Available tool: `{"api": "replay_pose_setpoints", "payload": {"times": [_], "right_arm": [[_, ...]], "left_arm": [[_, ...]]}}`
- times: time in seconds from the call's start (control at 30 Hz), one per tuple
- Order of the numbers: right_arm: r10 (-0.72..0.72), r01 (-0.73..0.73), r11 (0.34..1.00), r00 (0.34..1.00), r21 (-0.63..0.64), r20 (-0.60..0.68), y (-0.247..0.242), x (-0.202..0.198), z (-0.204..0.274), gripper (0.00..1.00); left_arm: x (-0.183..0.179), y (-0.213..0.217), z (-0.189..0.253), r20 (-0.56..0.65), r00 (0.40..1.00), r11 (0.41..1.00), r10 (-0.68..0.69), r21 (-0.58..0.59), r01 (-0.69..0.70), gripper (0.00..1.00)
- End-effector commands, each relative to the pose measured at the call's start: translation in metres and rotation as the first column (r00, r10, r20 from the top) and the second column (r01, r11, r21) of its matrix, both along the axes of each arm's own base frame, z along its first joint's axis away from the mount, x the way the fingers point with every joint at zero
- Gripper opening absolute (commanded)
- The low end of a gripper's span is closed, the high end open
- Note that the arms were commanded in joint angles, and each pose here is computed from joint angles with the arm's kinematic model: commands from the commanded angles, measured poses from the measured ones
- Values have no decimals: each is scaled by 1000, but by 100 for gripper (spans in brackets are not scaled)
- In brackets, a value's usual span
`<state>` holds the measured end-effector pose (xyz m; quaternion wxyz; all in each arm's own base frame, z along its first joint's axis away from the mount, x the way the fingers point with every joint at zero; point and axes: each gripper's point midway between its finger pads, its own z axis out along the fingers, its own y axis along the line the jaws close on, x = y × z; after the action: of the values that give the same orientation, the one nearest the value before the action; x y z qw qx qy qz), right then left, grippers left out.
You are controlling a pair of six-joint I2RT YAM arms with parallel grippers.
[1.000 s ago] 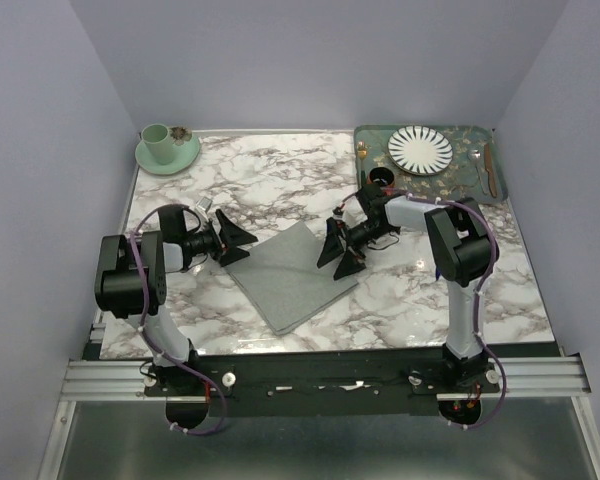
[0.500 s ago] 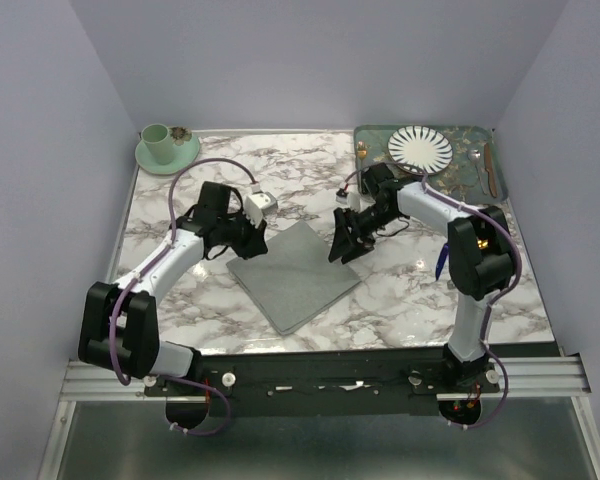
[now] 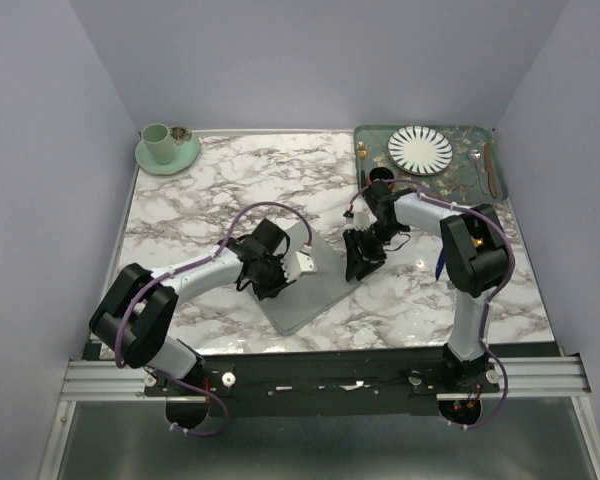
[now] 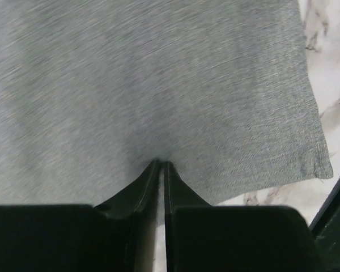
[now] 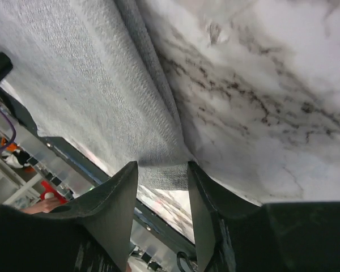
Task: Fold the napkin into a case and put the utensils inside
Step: Pick up the top corner of the square folded napkin from the center of the board.
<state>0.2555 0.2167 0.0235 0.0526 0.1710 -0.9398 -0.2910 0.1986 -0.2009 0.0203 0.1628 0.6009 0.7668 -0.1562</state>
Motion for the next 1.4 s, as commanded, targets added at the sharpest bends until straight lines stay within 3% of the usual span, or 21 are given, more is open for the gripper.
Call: {"api": "replay_pose_setpoints", "payload": {"times": [0.0, 0.3, 0.47, 0.63, 0.83, 1.0, 1.17, 1.37], "right_arm": [[16, -4, 992, 996, -129, 92, -13, 33, -23, 49], [85, -65, 994, 969, -93, 230, 2, 83, 3, 52], [70, -66, 998, 957, -22, 281, 2, 86, 42, 63], [-15, 7, 999, 973, 36, 230, -9, 76, 57, 66], [-49, 40, 997, 988, 64, 148, -15, 60, 40, 67], [-58, 48, 995, 990, 85, 131, -13, 54, 36, 65], [-62, 49, 995, 986, 88, 152, -14, 54, 38, 65], [-83, 73, 994, 990, 84, 118, -13, 51, 33, 64]], "left_arm": [[-20, -10, -17, -62, 998, 997, -30, 69, 35, 13], [-45, -59, -5, -157, 983, 996, -94, -24, 91, 14], [-35, -71, 40, -176, 982, 982, -65, -187, 31, 39], [0, -74, 74, -144, 989, 944, 25, -322, -71, 50], [11, -60, 71, -26, 999, 953, -38, -301, 29, 64], [-26, -72, 74, 102, 971, 927, -214, -294, 235, 61], [-54, -95, 64, 109, 962, 916, -250, -294, 272, 49], [-79, -117, 47, 185, 915, 889, -360, -229, 396, 49]]}}
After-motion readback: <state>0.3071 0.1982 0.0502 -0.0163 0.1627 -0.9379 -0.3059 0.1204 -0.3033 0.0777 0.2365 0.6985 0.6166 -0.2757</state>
